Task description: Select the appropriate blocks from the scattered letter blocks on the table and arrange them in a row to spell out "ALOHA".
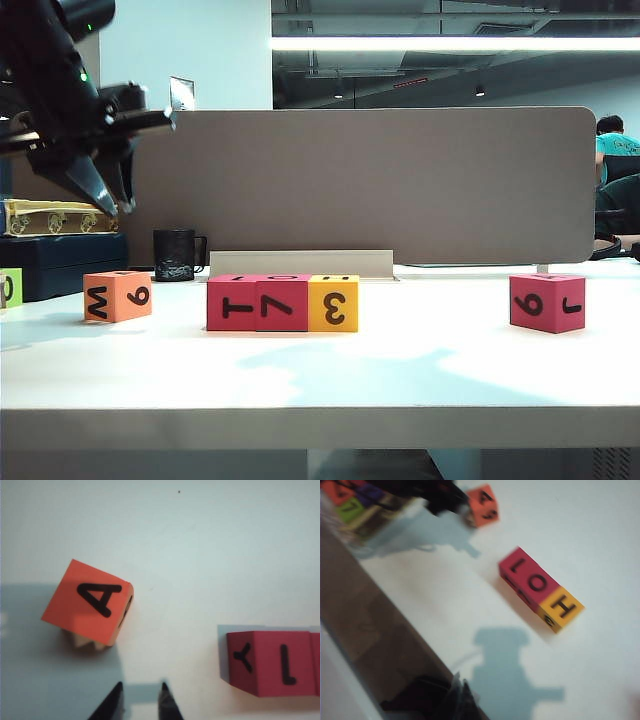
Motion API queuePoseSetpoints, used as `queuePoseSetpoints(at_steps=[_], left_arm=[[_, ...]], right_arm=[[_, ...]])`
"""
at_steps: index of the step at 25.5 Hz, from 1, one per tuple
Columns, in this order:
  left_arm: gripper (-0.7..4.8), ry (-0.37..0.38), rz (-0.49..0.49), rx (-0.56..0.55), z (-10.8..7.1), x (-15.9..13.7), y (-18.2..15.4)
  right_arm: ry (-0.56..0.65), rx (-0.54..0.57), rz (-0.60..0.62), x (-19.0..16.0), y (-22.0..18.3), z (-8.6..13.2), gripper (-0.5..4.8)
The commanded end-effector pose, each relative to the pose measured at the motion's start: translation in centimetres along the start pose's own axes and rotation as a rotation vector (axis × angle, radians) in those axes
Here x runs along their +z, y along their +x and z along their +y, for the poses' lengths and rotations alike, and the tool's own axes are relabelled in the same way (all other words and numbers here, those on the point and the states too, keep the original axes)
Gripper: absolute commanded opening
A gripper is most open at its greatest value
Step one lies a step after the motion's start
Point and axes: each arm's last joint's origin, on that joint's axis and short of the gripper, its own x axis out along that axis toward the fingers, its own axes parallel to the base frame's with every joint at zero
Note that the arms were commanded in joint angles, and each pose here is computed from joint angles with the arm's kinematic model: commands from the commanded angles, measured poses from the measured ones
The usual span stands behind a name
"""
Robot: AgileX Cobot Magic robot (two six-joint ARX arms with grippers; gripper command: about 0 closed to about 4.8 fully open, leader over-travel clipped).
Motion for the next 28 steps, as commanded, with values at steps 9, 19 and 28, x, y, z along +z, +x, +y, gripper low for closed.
queuePoseSetpoints(at_steps=[9, 19, 28], left_arm=[[-0.06, -0.017, -0.006, 0.012, 0.1, 0.1, 2.4], [-0.06, -0.012, -0.051, -0.003, 0.1, 0.4, 4.6], [2.08, 0.168, -0.062, 0.169, 0.6, 0.7, 4.4]], right_arm=[[-0.057, 0.002, -0.112, -0.1, -3.0, 2.4, -0.01], [-0.045, -0.007, -0.097, -0.2, -2.9, 2.3, -0.01], [-0.034, -0.016, -0.045, -0.7, -2.8, 2.3, -0.01]])
